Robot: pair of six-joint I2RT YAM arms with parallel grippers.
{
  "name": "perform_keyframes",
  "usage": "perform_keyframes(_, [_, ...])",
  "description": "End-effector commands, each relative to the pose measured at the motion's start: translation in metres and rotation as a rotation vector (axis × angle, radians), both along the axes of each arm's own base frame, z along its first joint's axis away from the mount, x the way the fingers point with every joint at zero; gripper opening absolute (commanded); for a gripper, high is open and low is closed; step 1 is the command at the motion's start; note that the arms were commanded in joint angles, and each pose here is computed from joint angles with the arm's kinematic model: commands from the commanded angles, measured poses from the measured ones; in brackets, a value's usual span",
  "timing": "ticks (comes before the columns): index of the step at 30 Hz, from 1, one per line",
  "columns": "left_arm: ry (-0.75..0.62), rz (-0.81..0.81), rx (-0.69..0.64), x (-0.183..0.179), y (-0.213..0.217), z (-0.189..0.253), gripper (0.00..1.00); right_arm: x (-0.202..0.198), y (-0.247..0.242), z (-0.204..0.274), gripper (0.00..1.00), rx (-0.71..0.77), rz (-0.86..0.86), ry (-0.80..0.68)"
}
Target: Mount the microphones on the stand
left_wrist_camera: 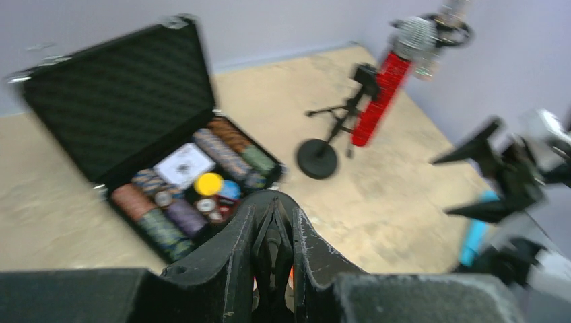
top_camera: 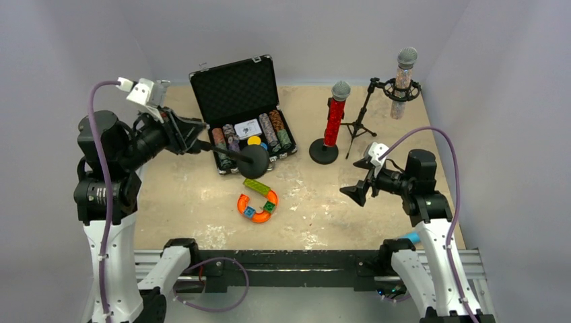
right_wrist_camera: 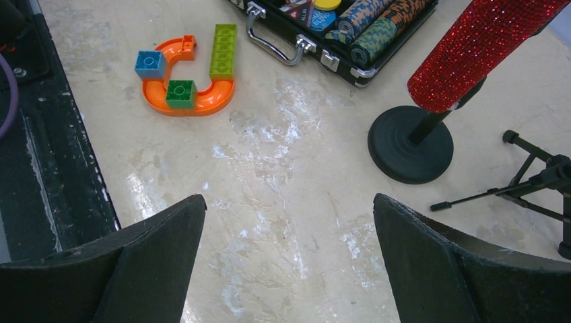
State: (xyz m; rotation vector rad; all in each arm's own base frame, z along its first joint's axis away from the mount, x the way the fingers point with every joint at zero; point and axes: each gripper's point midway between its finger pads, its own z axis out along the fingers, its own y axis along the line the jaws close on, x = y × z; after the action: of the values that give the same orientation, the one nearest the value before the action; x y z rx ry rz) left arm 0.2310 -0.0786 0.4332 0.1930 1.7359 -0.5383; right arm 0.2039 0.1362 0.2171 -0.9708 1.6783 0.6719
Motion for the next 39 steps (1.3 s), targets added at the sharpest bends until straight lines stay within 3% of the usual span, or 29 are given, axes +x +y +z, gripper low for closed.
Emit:
perform_keyframes(1, [-0.118,-0.399,-0.068,-0.033,-0.068,0.033,0.00,0.002,-0.002,0.001,0.98,-0.007,-0.004,-0.007])
perform_keyframes(10, [-0.024,-0.629,-0.121,-0.033,-0.137,0.009,0.00,0.008,-0.009,-0.002,0.98,-0.012,-0.040,0.003])
perform_keyframes(26, [0.029,-0.817,0.154,-0.023,-0.216,-0.053,0.00,0.017,-0.020,-0.009,0.98,-0.015,-0.088,0.037])
perform_keyframes(33, [0.044,-0.814,0.300,-0.011,-0.226,-0.082,0.00,0.019,-0.021,-0.010,0.98,-0.015,-0.089,0.043])
perform_keyframes(39, [0.070,-0.818,0.335,-0.013,-0.229,-0.094,0.00,0.019,-0.021,-0.011,0.98,-0.015,-0.092,0.046])
